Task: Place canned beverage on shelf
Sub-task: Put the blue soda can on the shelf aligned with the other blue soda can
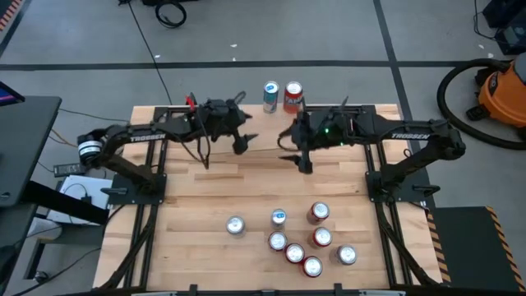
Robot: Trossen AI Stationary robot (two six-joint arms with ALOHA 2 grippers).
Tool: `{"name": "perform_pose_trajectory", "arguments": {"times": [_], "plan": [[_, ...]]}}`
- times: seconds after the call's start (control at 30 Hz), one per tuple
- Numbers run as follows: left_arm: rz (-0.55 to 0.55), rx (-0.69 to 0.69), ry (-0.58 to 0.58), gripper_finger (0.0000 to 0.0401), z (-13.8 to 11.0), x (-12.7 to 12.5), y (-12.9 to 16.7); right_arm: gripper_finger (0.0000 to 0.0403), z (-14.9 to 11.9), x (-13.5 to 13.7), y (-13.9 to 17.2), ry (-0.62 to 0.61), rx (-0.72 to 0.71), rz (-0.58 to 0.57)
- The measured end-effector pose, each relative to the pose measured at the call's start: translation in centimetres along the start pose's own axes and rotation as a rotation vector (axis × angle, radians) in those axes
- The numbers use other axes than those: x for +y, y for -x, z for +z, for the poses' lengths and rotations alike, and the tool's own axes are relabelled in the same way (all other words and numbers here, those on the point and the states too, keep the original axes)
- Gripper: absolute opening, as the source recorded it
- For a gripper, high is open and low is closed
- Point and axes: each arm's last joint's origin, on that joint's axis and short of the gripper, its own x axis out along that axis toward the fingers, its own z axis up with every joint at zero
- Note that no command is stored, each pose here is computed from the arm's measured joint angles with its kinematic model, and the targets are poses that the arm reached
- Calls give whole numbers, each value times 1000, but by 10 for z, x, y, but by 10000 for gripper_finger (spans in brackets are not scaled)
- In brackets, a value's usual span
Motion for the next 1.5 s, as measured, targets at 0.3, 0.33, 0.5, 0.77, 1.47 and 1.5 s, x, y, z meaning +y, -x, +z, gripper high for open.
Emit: {"name": "perform_pose_trajectory", "arguments": {"times": [0.3, 0.33, 0.5, 0.77, 1.47, 1.5], "plan": [[-214, 61, -94, 359, -2, -70, 6, 350, -25, 30, -9, 8, 112, -51], [-234, 62, -106, 359, -2, -77, 7, 350, -29, 33, -11, 5, 115, -46], [-319, 54, -133, 359, -2, -105, 14, 349, -47, 42, -18, -39, 154, -128], [-423, 73, -48, 359, 3, -142, 27, 349, -60, 59, -18, -73, 184, -271], [-573, 271, -141, 359, 44, -230, -18, 349, -97, 59, 48, -151, -131, -347], [-566, 270, -147, 359, 44, -234, -19, 349, -98, 59, 51, -156, -159, -344]]}}
